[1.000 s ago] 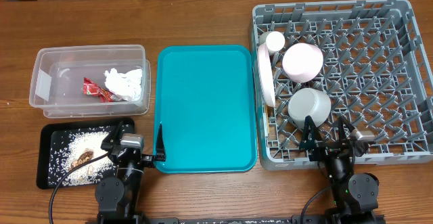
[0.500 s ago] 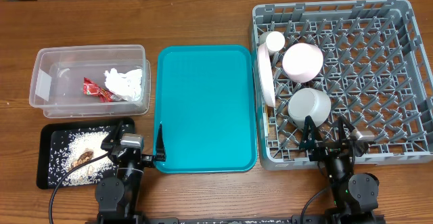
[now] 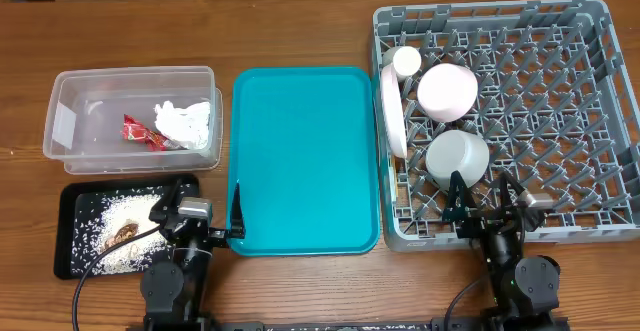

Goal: Sort waste into correct bins and load items into the dishwasher

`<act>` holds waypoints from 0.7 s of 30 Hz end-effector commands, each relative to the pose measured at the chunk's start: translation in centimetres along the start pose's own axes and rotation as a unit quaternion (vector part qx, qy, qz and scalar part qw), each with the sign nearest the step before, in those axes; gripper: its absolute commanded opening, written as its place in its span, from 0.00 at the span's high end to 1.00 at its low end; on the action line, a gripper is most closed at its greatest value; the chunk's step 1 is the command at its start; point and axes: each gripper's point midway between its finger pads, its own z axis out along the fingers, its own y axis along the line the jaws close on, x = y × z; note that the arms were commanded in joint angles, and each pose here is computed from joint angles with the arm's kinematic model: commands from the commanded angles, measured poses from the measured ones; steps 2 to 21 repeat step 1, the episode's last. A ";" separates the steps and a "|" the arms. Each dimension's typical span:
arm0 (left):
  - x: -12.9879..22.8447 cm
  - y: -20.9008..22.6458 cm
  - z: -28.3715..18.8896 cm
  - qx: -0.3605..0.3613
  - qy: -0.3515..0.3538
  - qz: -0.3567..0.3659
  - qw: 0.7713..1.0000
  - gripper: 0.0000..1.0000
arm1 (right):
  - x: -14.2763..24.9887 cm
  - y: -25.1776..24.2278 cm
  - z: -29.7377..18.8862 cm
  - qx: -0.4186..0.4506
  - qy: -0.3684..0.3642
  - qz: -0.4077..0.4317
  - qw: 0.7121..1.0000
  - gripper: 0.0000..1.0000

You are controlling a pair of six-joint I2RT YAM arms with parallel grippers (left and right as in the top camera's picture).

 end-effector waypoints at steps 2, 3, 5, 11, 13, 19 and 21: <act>0.0 0.1 0.0 -0.006 -0.001 0.010 1.000 0.00 | 0.2 0.0 0.0 0.000 -0.002 -0.003 1.000 0.00; 0.0 0.1 0.0 -0.006 -0.001 0.010 1.000 0.00 | 0.2 0.0 0.0 0.000 -0.002 -0.003 1.000 0.00; 0.0 0.1 0.0 -0.006 -0.001 0.010 1.000 0.00 | 0.2 0.0 0.0 0.000 -0.002 -0.003 1.000 0.00; 0.0 0.1 0.0 -0.006 -0.001 0.010 1.000 0.00 | 0.2 0.0 0.0 0.000 -0.002 -0.003 1.000 0.00; 0.0 0.1 0.0 -0.006 -0.001 0.010 1.000 0.00 | 0.2 0.0 0.0 0.000 -0.002 -0.003 1.000 0.00; 0.0 0.1 0.0 -0.006 -0.001 0.010 1.000 0.00 | 0.2 0.0 0.0 0.000 -0.002 -0.003 1.000 0.00; 0.0 0.1 0.0 -0.006 -0.001 0.010 1.000 0.00 | 0.2 0.0 0.0 0.000 -0.002 -0.003 1.000 0.00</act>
